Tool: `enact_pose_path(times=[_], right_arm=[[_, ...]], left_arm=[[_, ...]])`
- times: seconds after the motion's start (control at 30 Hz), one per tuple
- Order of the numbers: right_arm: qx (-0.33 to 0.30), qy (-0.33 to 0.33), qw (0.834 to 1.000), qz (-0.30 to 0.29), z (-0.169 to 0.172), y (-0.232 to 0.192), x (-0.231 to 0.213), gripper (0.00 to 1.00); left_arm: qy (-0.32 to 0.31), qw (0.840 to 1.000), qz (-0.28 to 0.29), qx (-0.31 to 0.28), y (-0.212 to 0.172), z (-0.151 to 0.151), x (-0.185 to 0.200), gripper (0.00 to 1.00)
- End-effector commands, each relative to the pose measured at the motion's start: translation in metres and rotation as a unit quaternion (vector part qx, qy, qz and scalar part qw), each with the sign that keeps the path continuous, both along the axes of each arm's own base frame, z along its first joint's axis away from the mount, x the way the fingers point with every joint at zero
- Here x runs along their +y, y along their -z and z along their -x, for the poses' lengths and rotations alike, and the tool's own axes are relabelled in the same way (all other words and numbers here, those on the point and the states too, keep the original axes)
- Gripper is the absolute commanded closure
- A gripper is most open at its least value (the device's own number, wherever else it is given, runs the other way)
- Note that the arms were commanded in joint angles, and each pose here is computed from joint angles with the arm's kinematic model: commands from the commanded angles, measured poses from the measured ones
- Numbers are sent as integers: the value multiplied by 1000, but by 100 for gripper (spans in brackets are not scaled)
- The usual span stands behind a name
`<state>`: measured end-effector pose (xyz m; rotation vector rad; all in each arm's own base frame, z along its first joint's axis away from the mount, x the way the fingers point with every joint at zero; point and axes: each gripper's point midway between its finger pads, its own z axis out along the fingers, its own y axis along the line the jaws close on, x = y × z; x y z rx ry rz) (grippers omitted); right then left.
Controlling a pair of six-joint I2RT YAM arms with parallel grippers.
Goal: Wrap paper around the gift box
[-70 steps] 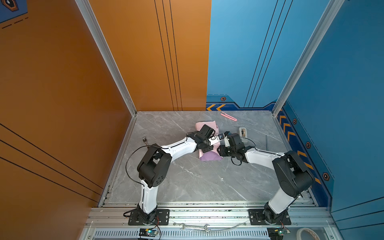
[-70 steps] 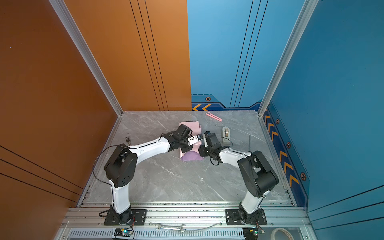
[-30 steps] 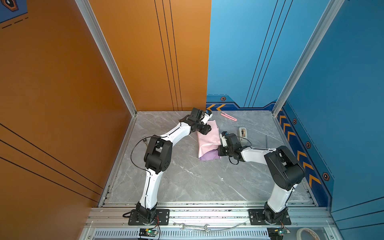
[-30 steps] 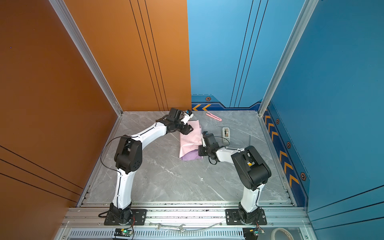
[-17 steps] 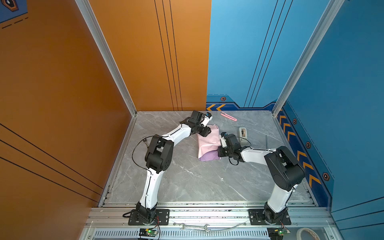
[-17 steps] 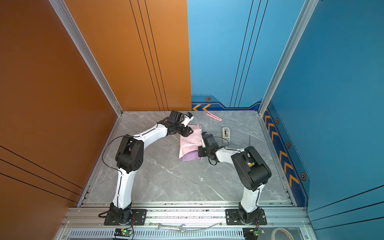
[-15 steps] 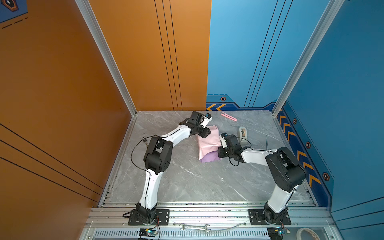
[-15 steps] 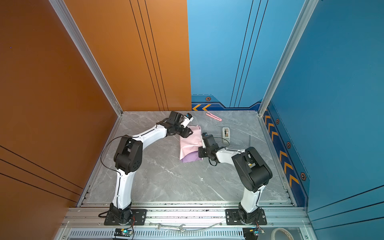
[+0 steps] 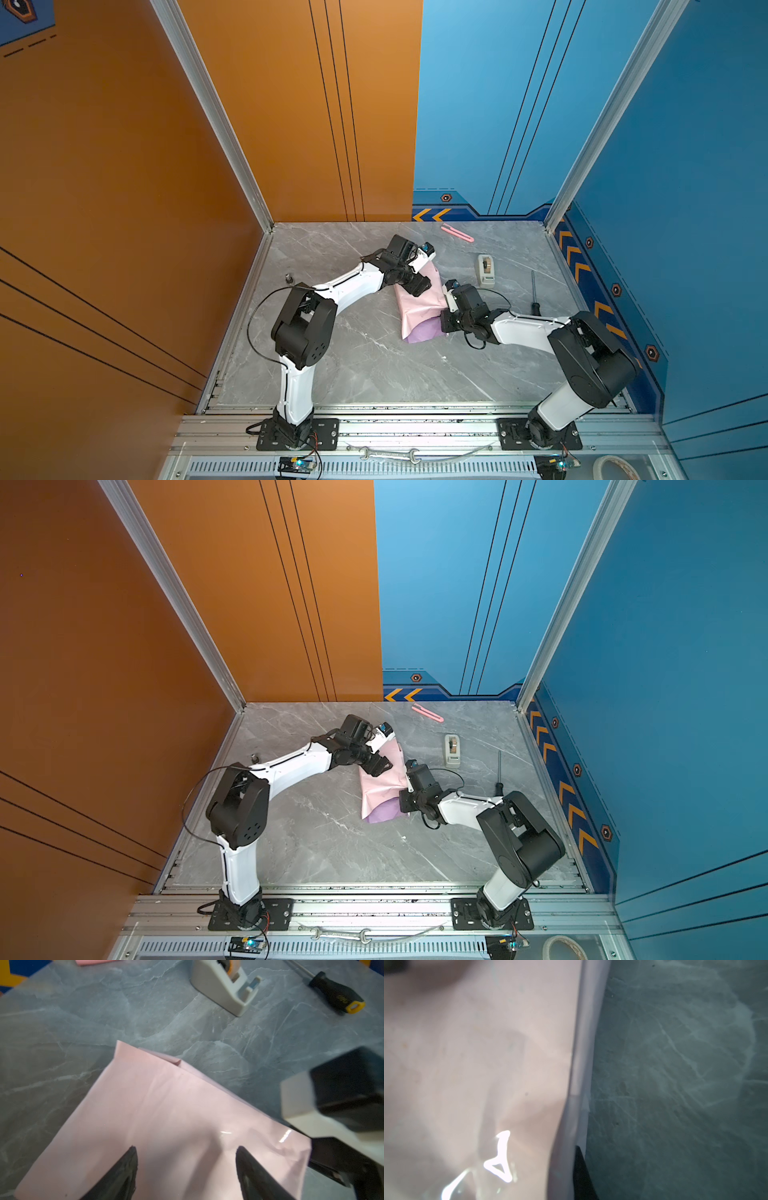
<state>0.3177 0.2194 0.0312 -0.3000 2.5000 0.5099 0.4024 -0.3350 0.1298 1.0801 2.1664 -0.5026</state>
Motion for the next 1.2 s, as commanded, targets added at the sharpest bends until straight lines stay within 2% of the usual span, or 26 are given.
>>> enact_pose_path(times=[0.0,0.13,0.5,0.6,0.77,0.87,1.0,1.17], right_arm=[[-7,14,1000,5,3,-3,-6,93],[-5,11,1000,4,5,-2,-6,93],[-2,11,1000,4,7,0,-8,93],[-3,12,1000,4,7,0,-9,93],[-4,11,1000,2,8,-2,-9,92],[-5,15,1000,-2,10,-7,-10,81],[-4,12,1000,-27,18,-21,-12,59],[13,19,998,-58,23,-31,-24,53]], left_arm=[[95,993,-1,-68,-28,30,-16,22],[166,981,-44,-96,-3,53,-19,20],[175,976,-98,-84,41,57,-12,25],[170,973,-124,-93,53,56,-8,31],[150,971,-145,-117,65,49,-2,51],[147,971,-146,-122,68,49,-2,54],[148,970,-149,-122,71,51,-4,60],[154,970,-146,-117,73,55,-5,62]])
